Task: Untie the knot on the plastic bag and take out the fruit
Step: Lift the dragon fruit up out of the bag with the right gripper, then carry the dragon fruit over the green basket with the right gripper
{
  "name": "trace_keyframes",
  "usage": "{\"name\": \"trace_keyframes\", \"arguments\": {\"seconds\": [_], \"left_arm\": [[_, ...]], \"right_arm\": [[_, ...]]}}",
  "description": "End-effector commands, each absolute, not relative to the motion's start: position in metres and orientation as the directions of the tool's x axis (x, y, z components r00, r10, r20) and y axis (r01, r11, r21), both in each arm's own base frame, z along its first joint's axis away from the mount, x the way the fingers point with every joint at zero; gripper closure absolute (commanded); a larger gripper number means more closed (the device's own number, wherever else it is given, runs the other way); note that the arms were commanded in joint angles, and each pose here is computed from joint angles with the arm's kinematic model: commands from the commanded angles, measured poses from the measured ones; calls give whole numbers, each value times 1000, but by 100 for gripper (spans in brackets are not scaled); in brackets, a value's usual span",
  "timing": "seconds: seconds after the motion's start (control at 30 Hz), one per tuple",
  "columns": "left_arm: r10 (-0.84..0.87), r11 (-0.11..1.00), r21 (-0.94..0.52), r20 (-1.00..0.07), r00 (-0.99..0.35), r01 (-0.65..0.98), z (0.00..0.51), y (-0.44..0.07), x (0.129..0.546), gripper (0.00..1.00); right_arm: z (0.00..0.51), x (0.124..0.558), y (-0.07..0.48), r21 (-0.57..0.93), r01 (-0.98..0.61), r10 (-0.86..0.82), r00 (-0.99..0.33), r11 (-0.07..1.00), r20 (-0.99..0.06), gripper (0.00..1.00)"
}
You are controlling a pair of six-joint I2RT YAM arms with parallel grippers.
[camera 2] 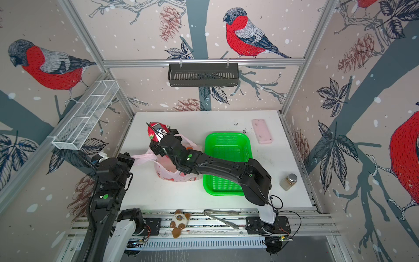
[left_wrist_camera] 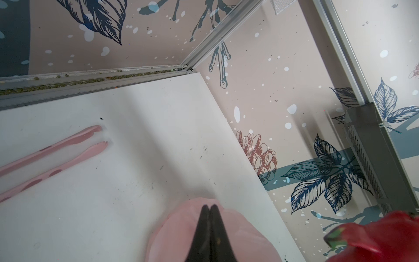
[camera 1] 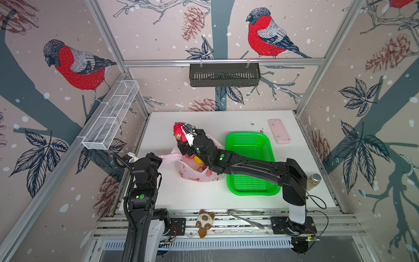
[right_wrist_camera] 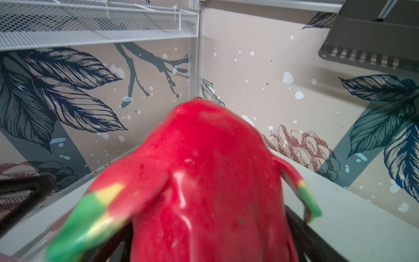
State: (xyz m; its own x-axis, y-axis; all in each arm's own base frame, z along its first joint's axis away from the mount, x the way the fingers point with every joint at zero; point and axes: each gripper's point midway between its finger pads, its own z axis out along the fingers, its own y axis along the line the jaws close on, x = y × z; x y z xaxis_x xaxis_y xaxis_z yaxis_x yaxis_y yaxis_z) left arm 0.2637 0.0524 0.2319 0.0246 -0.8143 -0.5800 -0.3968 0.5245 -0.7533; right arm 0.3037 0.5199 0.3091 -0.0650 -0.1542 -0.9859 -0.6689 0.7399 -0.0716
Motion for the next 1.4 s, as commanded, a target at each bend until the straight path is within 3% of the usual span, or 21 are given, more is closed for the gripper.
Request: {"name": "trace_keyframes", "arguments": {"seconds": [0.0,0.33,0.67,1.0,1.37], "left_arm": [[-814,516,-758,-578,46,-399,234,55,262,100],[-809,524,-758,-585,51,-389,236,55,260,100],[-806,529,-755,-590,50,-387,235,55,257,100],[-795,546,-744,-605,40,-385,240,54,258,100],[-794,549,-740,-607,33,-388,241,54,259,100]], "right_arm": [[354,307,524,-44,-667,-48,13,744,-999,83],[401,339,490,-22,-564,-3,36,825,-999,84],[414,386,382,66,-361,49,-55,930,-997,84],[335,392,282,143,-163,98,-255,976,-962,84],[224,370,244,182,-33,143,-488,983,-861,84]]}}
